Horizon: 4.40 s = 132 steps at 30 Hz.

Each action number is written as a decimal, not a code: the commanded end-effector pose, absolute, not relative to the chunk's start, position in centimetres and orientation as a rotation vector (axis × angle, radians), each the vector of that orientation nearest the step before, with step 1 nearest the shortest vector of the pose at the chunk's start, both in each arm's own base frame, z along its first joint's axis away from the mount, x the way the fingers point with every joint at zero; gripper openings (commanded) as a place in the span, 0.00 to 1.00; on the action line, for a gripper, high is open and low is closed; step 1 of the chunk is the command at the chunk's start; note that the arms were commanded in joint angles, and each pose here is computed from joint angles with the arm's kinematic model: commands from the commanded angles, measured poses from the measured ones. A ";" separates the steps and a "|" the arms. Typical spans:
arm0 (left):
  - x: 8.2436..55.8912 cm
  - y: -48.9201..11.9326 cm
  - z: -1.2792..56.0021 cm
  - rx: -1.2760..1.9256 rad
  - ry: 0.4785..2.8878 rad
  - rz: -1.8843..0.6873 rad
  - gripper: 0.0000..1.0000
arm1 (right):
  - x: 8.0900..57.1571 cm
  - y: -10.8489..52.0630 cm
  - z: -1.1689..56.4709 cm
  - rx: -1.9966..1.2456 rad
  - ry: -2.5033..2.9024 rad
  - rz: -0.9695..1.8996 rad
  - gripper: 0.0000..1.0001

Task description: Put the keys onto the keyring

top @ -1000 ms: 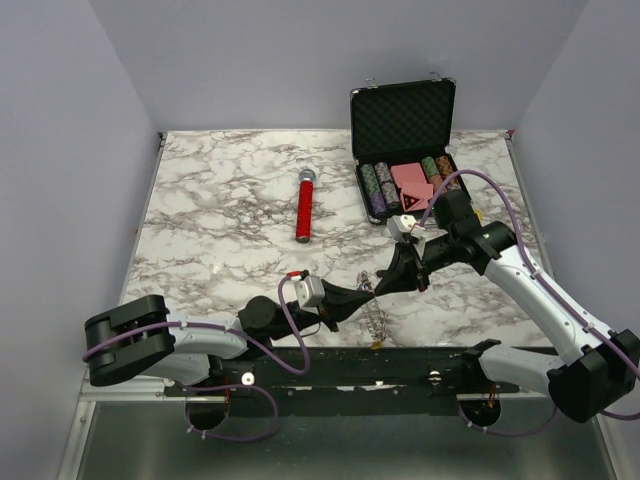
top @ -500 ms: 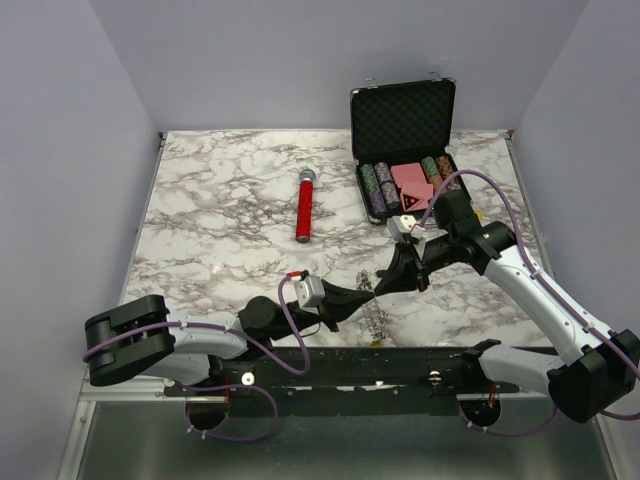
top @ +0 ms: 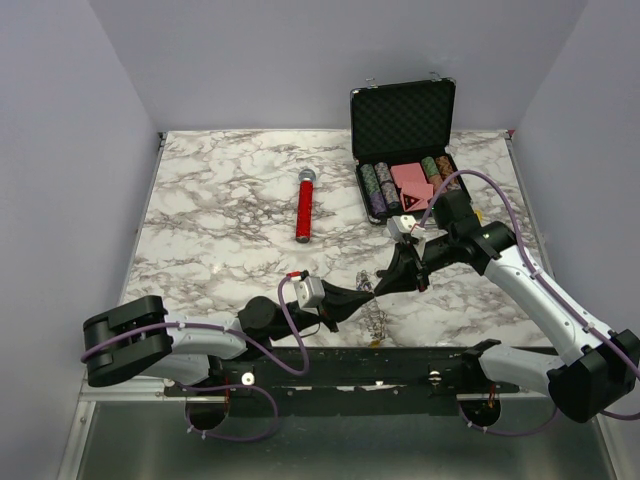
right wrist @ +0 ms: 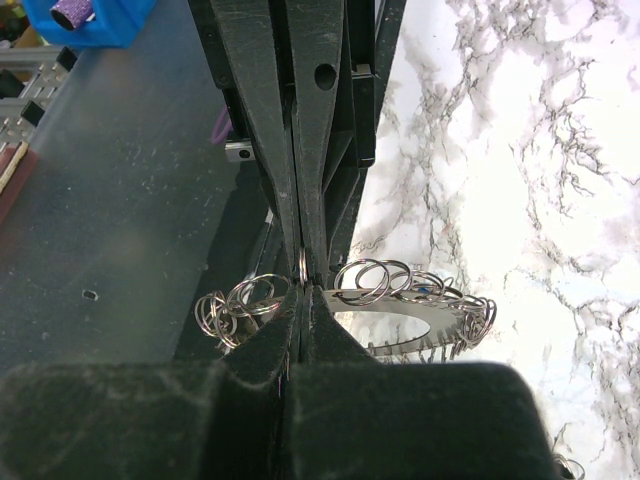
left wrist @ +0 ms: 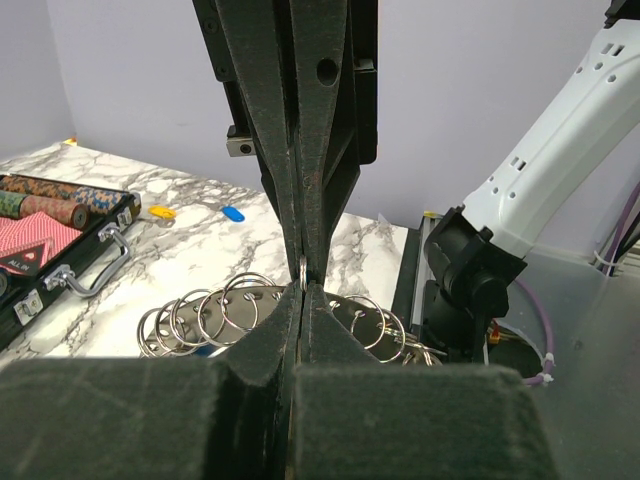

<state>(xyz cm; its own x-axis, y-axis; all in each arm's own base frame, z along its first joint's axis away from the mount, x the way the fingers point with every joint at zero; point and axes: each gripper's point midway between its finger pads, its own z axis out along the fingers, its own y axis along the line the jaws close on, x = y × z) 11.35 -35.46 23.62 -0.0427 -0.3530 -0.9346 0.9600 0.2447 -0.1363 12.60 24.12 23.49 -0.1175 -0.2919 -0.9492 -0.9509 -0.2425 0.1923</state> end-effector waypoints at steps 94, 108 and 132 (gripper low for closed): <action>11.1 -32.4 27.7 0.586 1.028 -1.224 0.00 | 11.8 23.6 25.1 -1.492 1.318 1.462 0.59; 11.3 -31.7 28.1 0.547 1.016 -1.225 0.00 | 11.8 23.6 24.4 -1.516 1.277 1.454 0.72; 11.3 -31.4 28.3 0.536 1.001 -1.225 0.00 | 12.1 23.6 23.8 -1.544 1.277 1.421 0.74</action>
<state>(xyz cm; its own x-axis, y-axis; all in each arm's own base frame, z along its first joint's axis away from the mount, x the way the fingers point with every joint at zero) 11.50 -32.57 25.25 -0.0149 -0.4102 -0.9119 0.9400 0.3052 -0.1527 12.07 23.61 23.94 -0.0639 -0.2163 -0.9742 -0.9481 -0.2916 0.1269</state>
